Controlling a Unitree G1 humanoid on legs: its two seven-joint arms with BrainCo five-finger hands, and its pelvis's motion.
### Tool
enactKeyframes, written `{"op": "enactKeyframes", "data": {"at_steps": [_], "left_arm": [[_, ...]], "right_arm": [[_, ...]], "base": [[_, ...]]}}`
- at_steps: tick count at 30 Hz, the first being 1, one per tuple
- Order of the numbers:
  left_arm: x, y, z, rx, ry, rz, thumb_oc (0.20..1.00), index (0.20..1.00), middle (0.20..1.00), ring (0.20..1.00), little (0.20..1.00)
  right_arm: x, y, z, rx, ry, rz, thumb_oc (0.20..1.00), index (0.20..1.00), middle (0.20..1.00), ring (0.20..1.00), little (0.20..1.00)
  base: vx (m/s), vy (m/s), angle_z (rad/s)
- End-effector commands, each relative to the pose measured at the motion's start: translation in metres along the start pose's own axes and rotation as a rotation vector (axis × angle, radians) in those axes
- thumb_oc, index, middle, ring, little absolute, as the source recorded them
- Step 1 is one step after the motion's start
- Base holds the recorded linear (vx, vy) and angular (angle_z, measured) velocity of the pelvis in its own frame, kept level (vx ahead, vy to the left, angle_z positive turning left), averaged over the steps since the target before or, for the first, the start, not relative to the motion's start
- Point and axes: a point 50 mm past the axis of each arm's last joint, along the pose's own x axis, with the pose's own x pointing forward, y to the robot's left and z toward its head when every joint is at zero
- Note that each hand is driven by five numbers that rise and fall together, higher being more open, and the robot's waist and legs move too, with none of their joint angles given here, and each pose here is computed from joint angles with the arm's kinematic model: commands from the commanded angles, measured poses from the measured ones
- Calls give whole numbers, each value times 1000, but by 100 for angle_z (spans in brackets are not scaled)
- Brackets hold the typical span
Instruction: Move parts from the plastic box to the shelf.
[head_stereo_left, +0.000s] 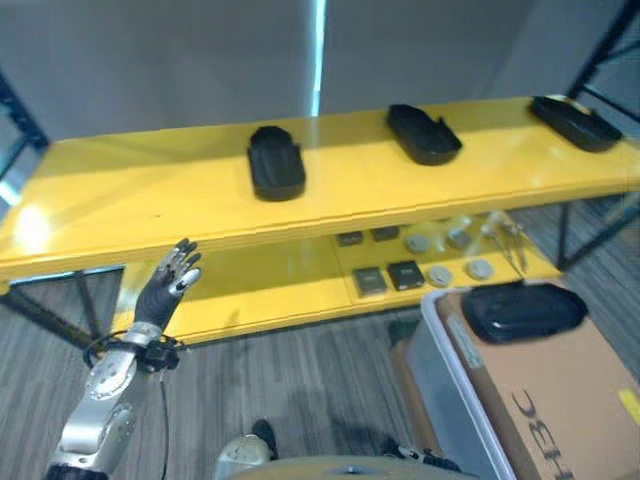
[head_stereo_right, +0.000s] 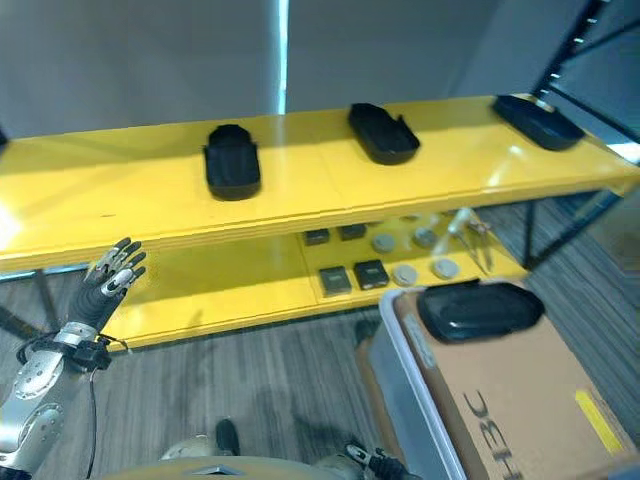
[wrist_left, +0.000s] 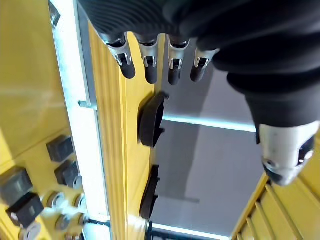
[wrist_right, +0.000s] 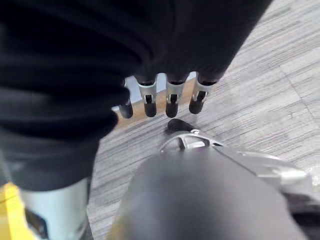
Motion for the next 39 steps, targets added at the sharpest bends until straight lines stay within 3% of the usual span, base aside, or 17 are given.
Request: {"op": "enactKeyframes", "data": {"at_steps": [1, 11, 15, 17, 19, 23, 26, 31, 34, 39], "left_arm": [[18, -15, 28, -82, -176, -35, 1000, 1000, 1000, 1000, 1000], [35, -23, -20, -3, 60, 47, 1000, 1000, 1000, 1000, 1000], [23, -10, -56, -65, 202, 238, 1000, 1000, 1000, 1000, 1000], [14, 2, -67, 0, 240, 279, 1000, 1000, 1000, 1000, 1000], [-4, 26, -90, 224, 352, 308, 1000, 1000, 1000, 1000, 1000], [-38, 46, -137, 276, 611, 403, 1000, 1000, 1000, 1000, 1000], [-45, 51, -145, 414, 666, 395, 1000, 1000, 1000, 1000, 1000], [-68, 53, -168, 624, 861, 363, 1000, 1000, 1000, 1000, 1000], [-99, 52, -186, 795, 988, 297, 1000, 1000, 1000, 1000, 1000], [-144, 53, -201, 742, 1109, 384, 1000, 1000, 1000, 1000, 1000]], "right_arm": [[-2, -21, -13, -60, 85, -11, 1000, 1000, 1000, 1000, 1000], [-12, -43, -65, -66, 290, -102, 1000, 1000, 1000, 1000, 1000], [-13, -57, -61, -98, 299, -144, 1000, 1000, 1000, 1000, 1000], [-11, -64, -49, -86, 275, -153, 1000, 1000, 1000, 1000, 1000], [-9, -72, -33, -70, 235, -169, 1000, 1000, 1000, 1000, 1000], [-7, -79, -14, -48, 166, -210, 1000, 1000, 1000, 1000, 1000], [-6, -83, -3, -36, 124, -232, 1000, 1000, 1000, 1000, 1000], [-4, -82, 32, 182, -85, -310, 1000, 1000, 1000, 1000, 1000], [-11, -74, 94, 320, -380, -362, 1000, 1000, 1000, 1000, 1000], [-68, -74, 201, 328, -890, -427, 1000, 1000, 1000, 1000, 1000]], "base": [[43, -127, -115], [93, -197, -93], [100, -193, -117], [32, -41, -191], [28, 212, -207], [123, 398, -93], [37, 268, -34], [4, 343, -53], [-32, 352, -41], [-61, 151, -51]]}}
